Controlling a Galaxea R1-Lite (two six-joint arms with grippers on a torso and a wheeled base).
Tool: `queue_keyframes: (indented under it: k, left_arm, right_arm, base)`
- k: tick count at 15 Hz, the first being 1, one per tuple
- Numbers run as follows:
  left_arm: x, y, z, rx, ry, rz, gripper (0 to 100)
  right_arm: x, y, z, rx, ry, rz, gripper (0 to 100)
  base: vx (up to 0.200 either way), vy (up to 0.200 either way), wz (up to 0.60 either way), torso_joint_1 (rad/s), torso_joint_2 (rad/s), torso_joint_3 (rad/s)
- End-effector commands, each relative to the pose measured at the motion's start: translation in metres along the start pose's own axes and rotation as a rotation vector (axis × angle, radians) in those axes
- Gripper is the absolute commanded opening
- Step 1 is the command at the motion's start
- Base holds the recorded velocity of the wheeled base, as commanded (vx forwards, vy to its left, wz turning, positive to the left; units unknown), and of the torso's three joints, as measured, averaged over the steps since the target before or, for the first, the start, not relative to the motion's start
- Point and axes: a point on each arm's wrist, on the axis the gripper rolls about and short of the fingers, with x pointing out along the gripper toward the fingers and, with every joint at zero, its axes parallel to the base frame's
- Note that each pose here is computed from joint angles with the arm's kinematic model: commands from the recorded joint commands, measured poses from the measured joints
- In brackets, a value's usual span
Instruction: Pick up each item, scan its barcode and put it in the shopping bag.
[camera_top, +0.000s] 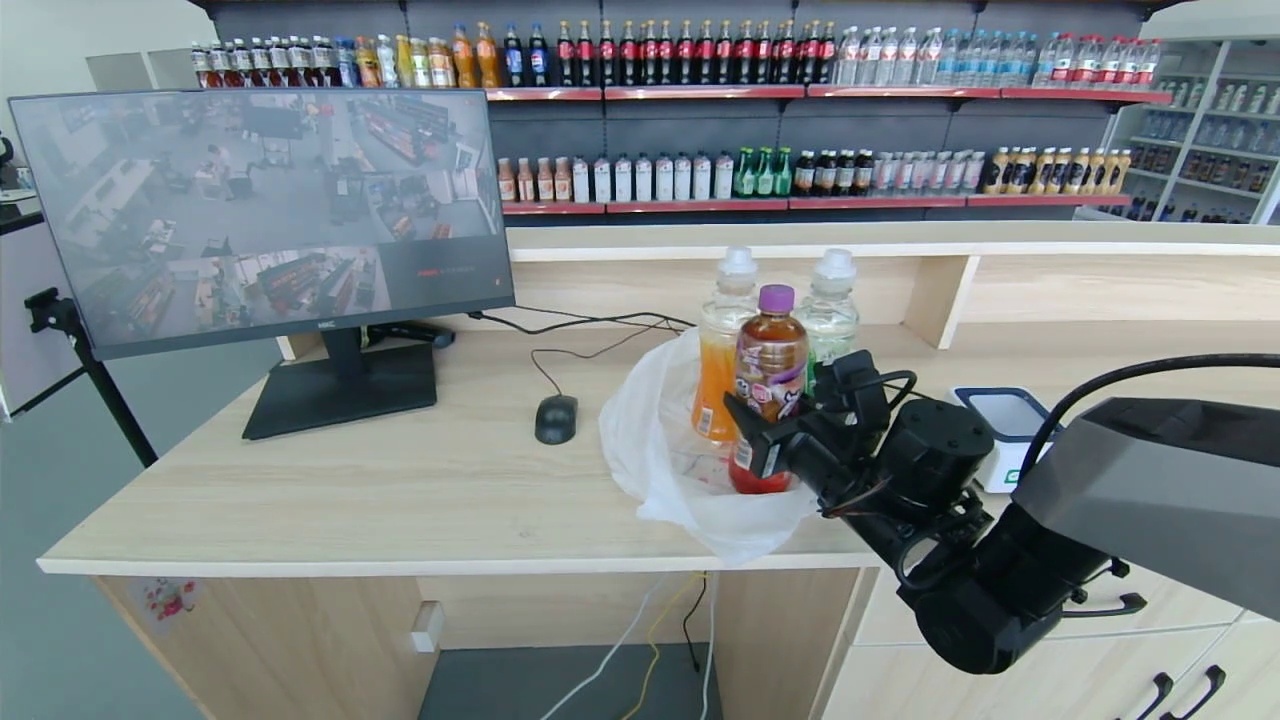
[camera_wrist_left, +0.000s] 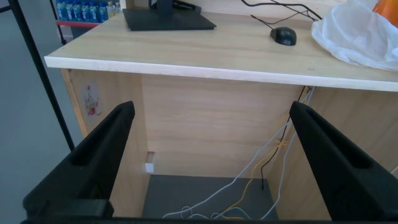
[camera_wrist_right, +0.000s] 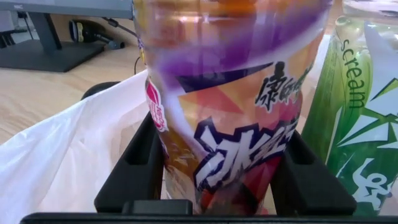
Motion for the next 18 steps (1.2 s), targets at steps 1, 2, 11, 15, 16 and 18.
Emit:
queue_keyframes:
  k: [1,2,11,15,16,18]
  left_arm:
    - [0.0,0.0,0.0,0.0,0.0,0.0,100]
    - [0.0,0.0,0.0,0.0,0.0,0.0,100]
    - [0.0,0.0,0.0,0.0,0.0,0.0,100]
    - [0.0001,0.0,-0.0005,0.0,0.001,0.0,100]
    - [0.0,0.0,0.0,0.0,0.0,0.0,100]
    - [0.0001,0.0,-0.0005,0.0,0.001,0.0,100]
  right_arm:
    - [-0.001,0.0003,-0.0031,0.0,0.013,0.001,0]
    - [-0.002,0.001,-0.0041,0.008,0.019,0.003,0]
    - [-0.0053,0.0025,-0.0008,0.025,0.019,0.008,0]
    - [-0.0072,0.003,0.0006,0.038,0.02,0.009,100]
    - [-0.0067,0.0031,0.0011,0.038,0.017,0.01,100]
    - [-0.0068,0.0036,0.0023,0.038,0.014,0.012,100]
  base:
    - [0.0,0.0,0.0,0.0,0.0,0.0]
    - [0.0,0.0,0.0,0.0,0.0,0.0]
    - [0.0,0.0,0.0,0.0,0.0,0.0]
    - [0.0,0.0,0.0,0.0,0.0,0.0]
    - [0.0,0.0,0.0,0.0,0.0,0.0]
    - [0.0,0.0,0.0,0.0,0.0,0.0]
